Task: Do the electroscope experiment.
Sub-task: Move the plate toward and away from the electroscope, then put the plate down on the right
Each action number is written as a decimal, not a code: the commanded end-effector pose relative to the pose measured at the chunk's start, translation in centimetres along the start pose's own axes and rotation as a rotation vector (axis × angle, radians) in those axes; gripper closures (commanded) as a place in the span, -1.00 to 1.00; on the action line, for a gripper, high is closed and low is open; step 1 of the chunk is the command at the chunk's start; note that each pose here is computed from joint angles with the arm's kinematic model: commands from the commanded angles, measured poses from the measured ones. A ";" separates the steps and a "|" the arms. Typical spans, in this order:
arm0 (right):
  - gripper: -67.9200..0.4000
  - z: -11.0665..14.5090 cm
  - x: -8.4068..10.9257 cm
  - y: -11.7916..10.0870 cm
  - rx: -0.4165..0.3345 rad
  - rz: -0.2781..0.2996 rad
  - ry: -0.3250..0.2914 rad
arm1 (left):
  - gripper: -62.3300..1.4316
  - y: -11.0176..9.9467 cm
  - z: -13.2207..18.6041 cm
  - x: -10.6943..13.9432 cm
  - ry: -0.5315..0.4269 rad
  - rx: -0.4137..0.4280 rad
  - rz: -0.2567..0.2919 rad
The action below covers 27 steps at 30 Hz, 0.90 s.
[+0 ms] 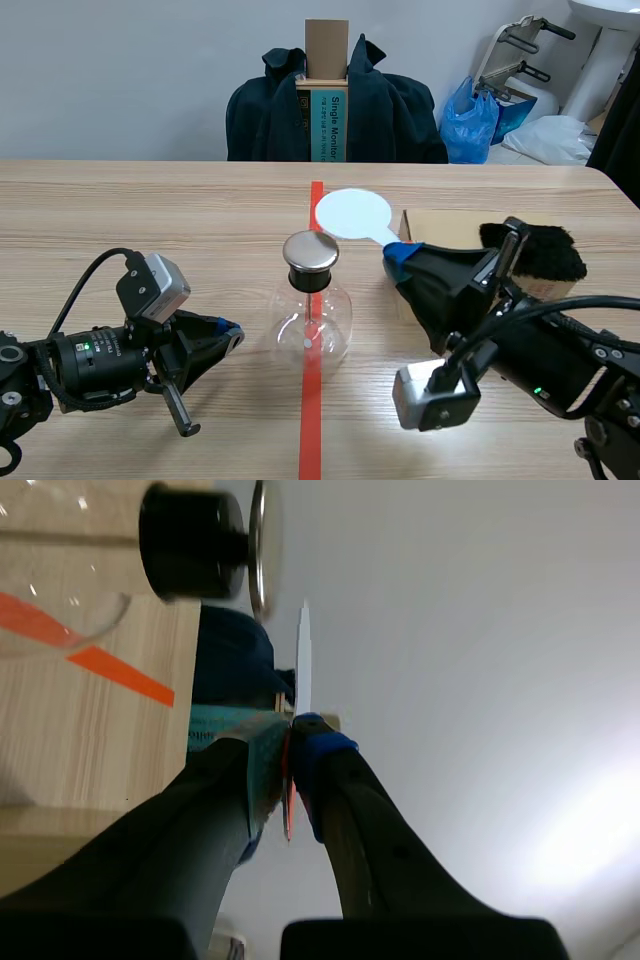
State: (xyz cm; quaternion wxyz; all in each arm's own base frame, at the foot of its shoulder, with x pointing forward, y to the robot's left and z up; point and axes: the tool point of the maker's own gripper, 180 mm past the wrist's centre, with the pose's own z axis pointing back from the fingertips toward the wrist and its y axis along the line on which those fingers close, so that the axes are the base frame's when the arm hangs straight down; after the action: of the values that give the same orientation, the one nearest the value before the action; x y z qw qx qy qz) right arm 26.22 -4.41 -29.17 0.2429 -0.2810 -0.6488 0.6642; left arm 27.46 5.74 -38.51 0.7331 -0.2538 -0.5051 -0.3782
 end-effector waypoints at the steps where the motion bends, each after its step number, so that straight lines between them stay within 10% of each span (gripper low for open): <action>1: 0.97 -0.3 -1.8 -1.5 -0.046 0.020 0.058 | 0.90 0.1 -0.3 1.3 -0.046 0.006 0.001; 13: 0.97 2.2 -7.6 -0.4 -0.035 -0.036 0.469 | 0.90 0.1 -0.3 1.3 -0.047 0.006 0.001; 27: 0.97 1.5 -6.4 1.1 -0.018 -0.135 0.603 | 0.90 -0.3 2.6 3.5 -0.115 0.017 -0.038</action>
State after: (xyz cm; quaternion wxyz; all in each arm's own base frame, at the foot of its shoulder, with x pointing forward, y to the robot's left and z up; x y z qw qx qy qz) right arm 29.34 -9.95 -31.04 0.4718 -0.4144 -0.5590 0.5414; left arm 26.43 6.22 -35.65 0.7097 -0.2580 -0.5396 -0.3724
